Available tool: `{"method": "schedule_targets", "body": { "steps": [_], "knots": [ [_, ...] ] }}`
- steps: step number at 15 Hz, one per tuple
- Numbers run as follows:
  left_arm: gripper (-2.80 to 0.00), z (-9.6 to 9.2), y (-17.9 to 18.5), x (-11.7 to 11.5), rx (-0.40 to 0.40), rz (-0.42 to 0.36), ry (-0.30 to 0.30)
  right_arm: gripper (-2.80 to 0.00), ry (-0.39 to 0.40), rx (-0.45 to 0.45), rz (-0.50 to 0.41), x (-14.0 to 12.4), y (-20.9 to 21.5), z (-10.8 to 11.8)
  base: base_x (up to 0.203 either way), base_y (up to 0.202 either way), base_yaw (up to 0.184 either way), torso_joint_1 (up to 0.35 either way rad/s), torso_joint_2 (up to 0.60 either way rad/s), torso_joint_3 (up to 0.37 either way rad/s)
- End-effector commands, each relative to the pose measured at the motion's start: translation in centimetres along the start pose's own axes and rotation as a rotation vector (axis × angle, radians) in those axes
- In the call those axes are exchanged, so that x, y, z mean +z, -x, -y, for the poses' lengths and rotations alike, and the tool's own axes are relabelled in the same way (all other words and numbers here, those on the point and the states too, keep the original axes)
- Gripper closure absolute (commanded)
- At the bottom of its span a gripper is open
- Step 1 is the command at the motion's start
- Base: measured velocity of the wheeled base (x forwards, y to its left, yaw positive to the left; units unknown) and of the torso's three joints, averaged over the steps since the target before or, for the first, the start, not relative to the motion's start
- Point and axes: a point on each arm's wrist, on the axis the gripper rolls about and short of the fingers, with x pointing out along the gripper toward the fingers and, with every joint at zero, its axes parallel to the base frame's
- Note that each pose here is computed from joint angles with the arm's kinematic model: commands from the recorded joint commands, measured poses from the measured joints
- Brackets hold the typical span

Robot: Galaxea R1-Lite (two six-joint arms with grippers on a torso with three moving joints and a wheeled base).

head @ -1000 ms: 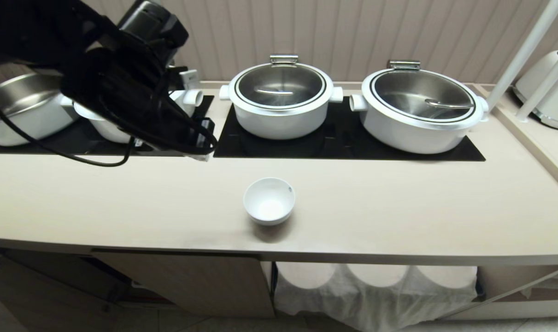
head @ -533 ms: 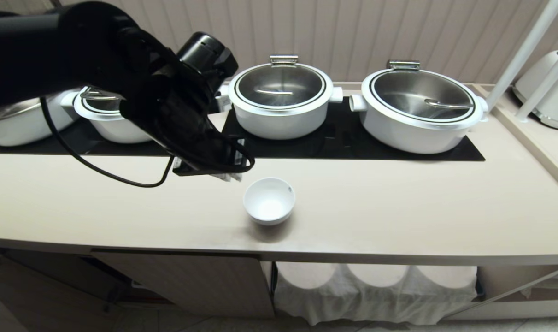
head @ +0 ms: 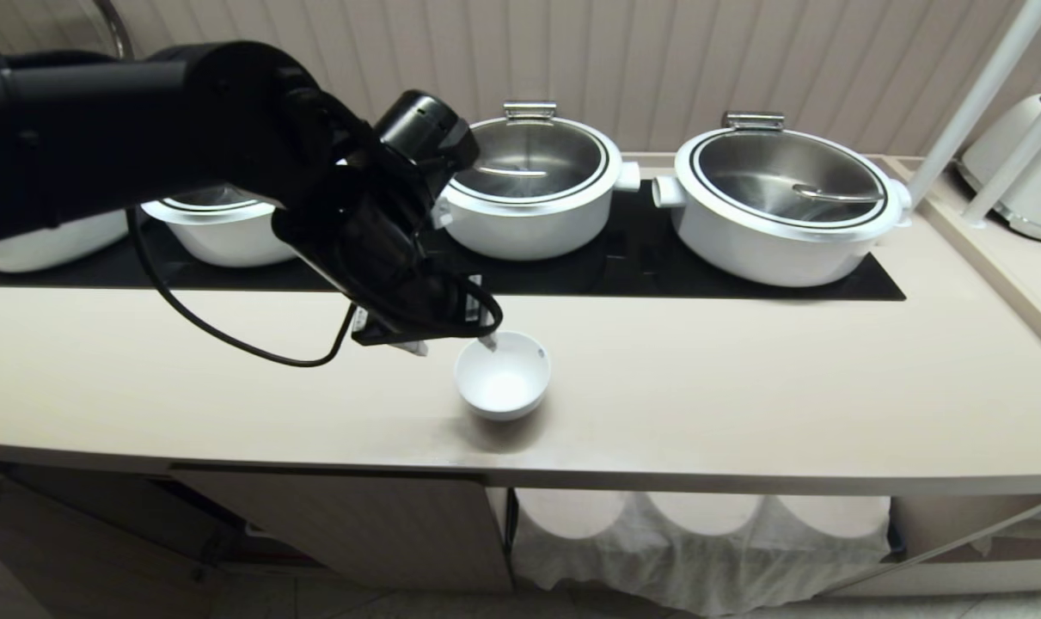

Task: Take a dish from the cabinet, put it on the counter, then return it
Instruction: Pick up the bowl from the table

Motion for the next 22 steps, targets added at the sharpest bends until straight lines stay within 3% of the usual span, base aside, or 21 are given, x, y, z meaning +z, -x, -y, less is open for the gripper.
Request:
{"method": "schedule_targets", "body": {
  "steps": [1, 9, 18, 22],
  "knots": [
    [-2.8, 0.2, -1.4, -0.1, 0.028, -0.027, -0.002, 0.0, 0.0, 0.001, 0.0, 0.0, 0.0, 0.0, 0.0, 0.0, 0.0, 0.0, 0.0, 0.0],
    [-2.8, 0.2, -5.4, -0.2, 0.08, -0.1, -0.002, 0.0, 0.002, 0.0, 0.0, 0.0, 0.0, 0.0, 0.0, 0.0, 0.0, 0.0, 0.0, 0.0],
    [-2.8, -0.9, -8.2, 0.1, 0.126, -0.147, 0.021, 0.0, 0.002, 0.001, 0.0, 0.0, 0.0, 0.0, 0.0, 0.0, 0.0, 0.0, 0.0, 0.0],
    [-2.8, -0.5, -9.7, 0.6, 0.099, -0.104, 0.027, 0.0, 0.002, 0.0, 0.0, 0.0, 0.0, 0.0, 0.0, 0.0, 0.0, 0.0, 0.0, 0.0]
  ]
}}
